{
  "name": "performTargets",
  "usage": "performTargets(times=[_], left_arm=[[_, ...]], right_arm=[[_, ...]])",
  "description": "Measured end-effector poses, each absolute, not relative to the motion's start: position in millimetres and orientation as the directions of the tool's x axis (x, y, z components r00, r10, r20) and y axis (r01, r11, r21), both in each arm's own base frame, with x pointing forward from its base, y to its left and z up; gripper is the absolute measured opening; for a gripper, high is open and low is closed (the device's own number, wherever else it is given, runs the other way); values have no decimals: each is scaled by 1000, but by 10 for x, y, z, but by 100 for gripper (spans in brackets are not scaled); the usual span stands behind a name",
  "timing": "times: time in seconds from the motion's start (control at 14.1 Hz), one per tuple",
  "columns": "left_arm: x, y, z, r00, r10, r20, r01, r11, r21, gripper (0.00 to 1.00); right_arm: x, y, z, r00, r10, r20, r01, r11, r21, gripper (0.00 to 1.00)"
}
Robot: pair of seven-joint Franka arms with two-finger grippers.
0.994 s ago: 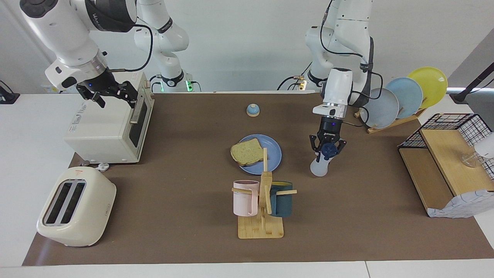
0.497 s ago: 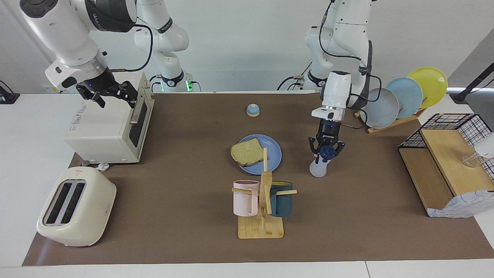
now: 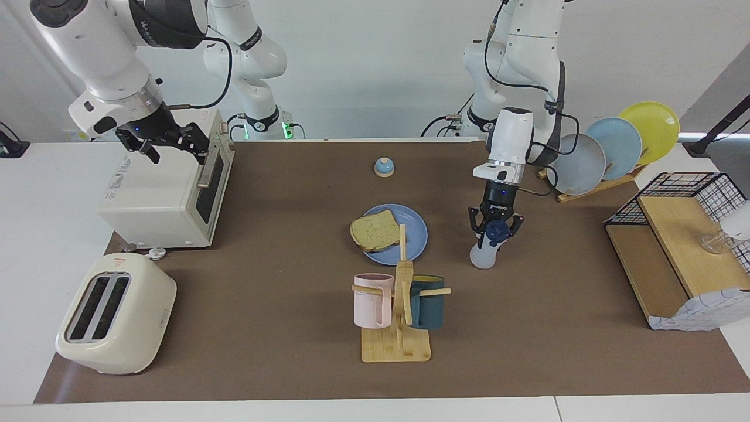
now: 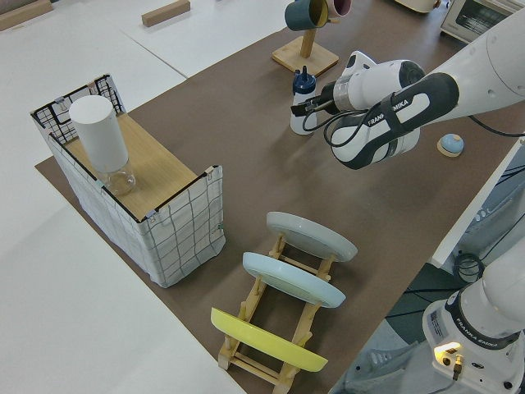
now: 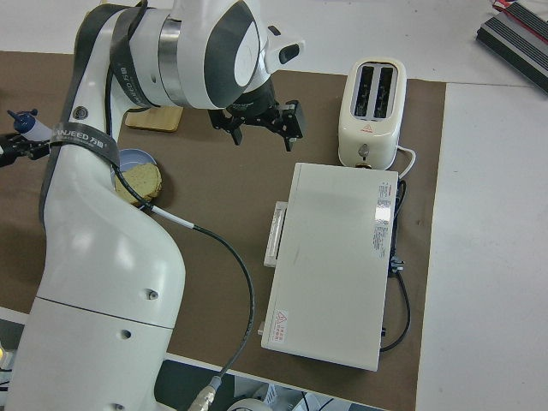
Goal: Put bread on plate and add seasoning
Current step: 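Lower the bottle onto the table and open the left gripper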
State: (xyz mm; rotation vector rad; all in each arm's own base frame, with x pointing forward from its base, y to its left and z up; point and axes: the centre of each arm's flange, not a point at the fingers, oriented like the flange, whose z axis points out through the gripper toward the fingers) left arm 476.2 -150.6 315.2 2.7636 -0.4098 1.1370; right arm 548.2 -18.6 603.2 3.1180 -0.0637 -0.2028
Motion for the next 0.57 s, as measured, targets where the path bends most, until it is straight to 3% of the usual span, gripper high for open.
performTargets(times=[0.07,0.14,0.57], left_arm=[[4762,-1506,3153,680,-201,705,-295,-955,12,96],[4763,-1502,3153,679,-200,706,-294,-956,13,100],[4779,-1451,3155,681,-193,707,-284,-959,13,100]], right_arm=[[5482,-186,6032,991,-42,-129,-40,-999,19,100],[5482,-186,6032,991,-42,-129,-40,-999,19,100],[5482,-186,6032,991,-42,-129,-40,-999,19,100]])
